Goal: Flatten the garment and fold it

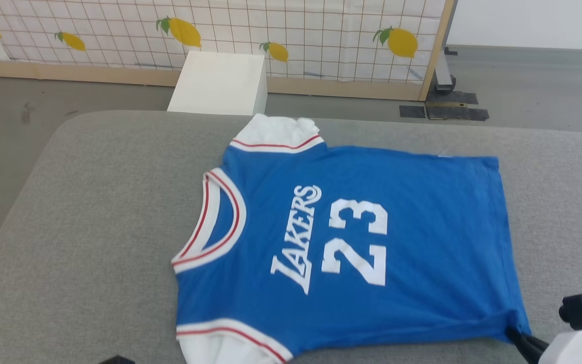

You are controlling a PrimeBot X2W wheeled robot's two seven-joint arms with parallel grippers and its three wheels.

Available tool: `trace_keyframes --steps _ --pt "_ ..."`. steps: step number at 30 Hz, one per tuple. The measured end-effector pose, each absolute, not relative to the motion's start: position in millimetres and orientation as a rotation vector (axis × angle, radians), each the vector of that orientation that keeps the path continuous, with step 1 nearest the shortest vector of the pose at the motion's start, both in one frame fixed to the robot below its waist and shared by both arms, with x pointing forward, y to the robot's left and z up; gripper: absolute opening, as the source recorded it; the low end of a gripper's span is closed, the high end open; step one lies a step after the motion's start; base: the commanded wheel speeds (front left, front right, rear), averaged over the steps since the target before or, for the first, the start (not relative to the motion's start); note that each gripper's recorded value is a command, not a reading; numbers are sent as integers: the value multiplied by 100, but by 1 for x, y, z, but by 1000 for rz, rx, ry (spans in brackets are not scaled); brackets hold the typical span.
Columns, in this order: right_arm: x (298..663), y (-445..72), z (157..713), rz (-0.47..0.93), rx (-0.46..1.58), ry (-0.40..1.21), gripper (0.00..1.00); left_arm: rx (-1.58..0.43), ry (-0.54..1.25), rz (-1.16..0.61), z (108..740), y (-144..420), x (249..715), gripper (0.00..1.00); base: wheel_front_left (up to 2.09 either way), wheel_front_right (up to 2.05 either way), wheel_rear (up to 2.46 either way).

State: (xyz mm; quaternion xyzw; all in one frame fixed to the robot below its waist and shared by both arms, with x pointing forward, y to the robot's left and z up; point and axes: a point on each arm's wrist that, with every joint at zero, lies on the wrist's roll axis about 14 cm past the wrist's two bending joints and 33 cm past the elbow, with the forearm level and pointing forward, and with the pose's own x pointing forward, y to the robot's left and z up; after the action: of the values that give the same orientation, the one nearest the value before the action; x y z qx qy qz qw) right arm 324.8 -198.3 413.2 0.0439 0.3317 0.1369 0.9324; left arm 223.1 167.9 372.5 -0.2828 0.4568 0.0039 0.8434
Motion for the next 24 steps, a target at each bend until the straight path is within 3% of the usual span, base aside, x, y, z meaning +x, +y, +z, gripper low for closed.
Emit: trace_keyframes --steps 7,18,24 --pt "303 -203 399 284 72 809 0 -635 1008 -21 383 161 215 0 0 0 0" --pt "333 -204 428 260 72 719 0 -510 534 -90 474 177 313 0 0 0 0" --pt "361 -202 435 258 58 727 0 -466 445 -146 497 169 361 0 0 0 0"
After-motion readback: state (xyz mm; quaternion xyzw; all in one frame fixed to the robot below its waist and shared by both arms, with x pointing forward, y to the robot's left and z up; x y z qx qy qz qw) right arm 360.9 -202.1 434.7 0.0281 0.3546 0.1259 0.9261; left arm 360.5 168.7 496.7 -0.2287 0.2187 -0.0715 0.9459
